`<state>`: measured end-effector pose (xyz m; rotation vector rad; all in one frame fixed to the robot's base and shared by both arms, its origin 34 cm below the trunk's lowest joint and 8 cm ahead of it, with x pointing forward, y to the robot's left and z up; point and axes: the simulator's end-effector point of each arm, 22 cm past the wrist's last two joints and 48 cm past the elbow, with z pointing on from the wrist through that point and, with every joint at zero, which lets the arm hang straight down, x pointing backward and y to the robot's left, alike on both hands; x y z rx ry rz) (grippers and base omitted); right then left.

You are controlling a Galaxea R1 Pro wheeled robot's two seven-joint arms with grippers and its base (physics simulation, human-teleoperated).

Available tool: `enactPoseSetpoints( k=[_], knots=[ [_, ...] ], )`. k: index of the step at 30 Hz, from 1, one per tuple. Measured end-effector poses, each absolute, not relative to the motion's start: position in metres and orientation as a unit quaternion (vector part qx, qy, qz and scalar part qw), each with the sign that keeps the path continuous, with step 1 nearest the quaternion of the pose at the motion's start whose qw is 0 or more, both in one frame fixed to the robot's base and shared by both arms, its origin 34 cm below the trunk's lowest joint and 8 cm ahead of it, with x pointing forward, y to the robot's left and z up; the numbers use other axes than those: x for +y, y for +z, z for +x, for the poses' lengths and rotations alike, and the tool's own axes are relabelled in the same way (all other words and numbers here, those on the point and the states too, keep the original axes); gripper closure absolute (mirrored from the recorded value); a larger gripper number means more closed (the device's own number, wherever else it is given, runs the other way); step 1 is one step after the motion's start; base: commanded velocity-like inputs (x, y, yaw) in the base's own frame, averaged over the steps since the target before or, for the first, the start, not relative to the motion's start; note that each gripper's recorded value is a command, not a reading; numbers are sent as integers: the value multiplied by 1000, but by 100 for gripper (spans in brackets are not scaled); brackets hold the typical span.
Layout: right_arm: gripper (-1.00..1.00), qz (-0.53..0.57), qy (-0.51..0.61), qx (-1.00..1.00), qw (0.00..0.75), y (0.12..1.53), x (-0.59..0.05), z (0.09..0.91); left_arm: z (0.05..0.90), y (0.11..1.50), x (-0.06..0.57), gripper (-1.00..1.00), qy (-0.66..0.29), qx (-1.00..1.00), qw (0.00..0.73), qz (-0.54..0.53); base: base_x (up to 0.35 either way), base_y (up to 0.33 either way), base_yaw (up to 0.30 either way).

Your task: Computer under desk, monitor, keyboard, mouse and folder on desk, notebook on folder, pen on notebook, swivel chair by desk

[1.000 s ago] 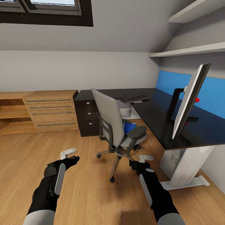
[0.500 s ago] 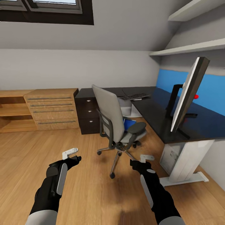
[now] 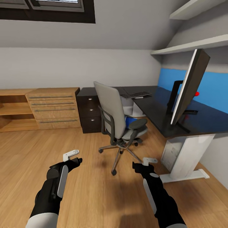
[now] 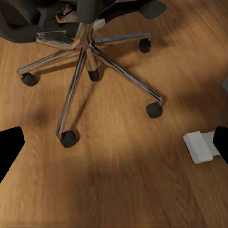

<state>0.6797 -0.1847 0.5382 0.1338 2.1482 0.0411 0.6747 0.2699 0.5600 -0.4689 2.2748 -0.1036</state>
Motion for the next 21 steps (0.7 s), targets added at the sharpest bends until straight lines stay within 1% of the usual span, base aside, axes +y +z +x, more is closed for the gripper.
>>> enactPoseSetpoints(
  k=[21],
  knots=[
    [-100, 51, 7, 873, 484, 500, -189, 671, 657, 527, 279, -100, -34, 889, 416, -189, 0, 0, 0]
  ],
)
